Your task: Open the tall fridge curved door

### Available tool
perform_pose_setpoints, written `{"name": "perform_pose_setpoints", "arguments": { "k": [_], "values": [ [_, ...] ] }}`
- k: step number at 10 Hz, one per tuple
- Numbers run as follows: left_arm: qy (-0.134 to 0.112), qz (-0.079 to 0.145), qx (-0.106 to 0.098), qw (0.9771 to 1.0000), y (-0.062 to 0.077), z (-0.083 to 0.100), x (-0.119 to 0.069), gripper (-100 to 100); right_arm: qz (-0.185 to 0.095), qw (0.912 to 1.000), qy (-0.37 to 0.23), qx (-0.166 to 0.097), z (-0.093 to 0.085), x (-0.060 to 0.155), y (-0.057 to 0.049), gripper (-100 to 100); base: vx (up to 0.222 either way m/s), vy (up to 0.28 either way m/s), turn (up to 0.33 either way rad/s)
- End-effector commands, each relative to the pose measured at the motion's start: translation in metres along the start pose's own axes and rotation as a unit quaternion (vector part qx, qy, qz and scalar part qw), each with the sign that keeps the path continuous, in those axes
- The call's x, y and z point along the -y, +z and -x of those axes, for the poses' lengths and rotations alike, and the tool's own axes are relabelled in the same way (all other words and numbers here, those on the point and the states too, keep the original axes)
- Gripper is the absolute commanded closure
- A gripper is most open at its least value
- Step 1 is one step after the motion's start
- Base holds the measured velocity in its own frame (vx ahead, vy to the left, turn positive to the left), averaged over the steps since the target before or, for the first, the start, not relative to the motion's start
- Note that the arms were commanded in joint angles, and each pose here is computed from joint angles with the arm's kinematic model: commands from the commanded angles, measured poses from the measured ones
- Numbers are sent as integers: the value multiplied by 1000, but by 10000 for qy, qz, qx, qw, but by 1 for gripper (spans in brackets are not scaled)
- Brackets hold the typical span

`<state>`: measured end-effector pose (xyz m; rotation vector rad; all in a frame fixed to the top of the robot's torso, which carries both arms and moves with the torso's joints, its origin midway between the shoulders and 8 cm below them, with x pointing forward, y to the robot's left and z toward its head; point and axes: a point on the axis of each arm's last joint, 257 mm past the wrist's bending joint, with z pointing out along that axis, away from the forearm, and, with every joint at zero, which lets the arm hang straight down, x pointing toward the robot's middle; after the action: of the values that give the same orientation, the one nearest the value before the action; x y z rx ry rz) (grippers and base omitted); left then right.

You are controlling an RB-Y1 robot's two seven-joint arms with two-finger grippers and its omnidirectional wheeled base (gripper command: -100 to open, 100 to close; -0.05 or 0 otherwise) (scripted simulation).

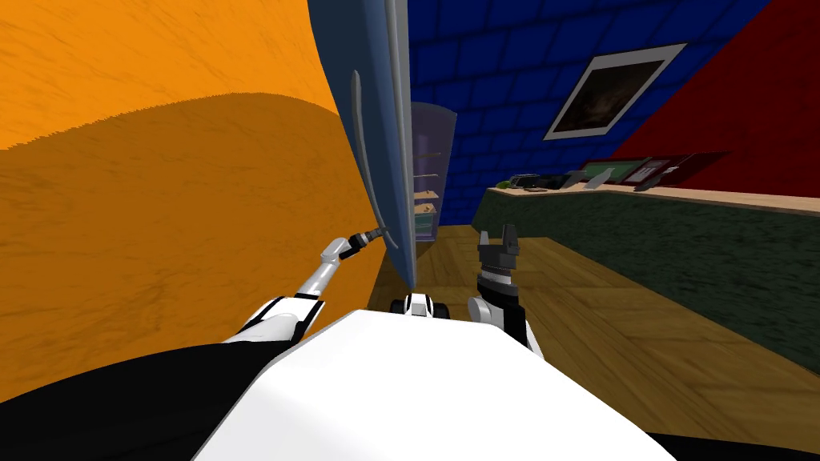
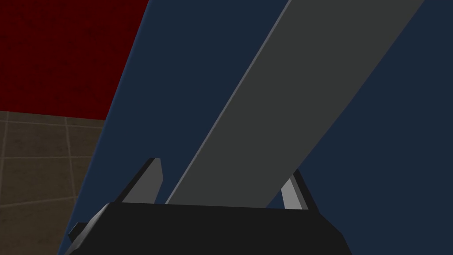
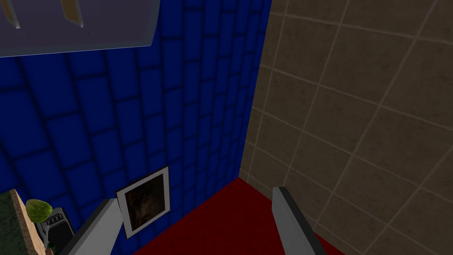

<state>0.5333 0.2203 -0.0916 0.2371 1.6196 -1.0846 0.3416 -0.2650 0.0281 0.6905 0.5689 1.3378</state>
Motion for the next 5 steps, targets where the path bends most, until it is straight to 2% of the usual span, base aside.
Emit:
{"name": "perform_pose_setpoints", "arguments": {
  "k": [1, 2, 3, 4, 5],
  "values": [
    [-32, -211, -119, 9997, 4, -8, 13, 100, -1, 10000, 0, 0, 0, 0, 0, 0, 7, 216, -4],
    [-32, -211, -119, 9997, 4, -8, 13, 100, -1, 10000, 0, 0, 0, 0, 0, 0, -26, 174, -2],
    [-45, -334, -190, 9992, 5, -13, 21, 100, -1, 10000, 0, 0, 0, 0, 0, 0, -30, 230, -1],
    [-47, -344, -245, 9991, 4, -7, 24, -100, 0, 10000, -1, 0, 0, 0, 0, 0, -14, 104, 31],
    [-46, -357, -255, 9990, 4, -2, 27, -100, -1, 10000, 0, 1, 0, 0, 0, 0, -11, -63, 81]
  ]
}}
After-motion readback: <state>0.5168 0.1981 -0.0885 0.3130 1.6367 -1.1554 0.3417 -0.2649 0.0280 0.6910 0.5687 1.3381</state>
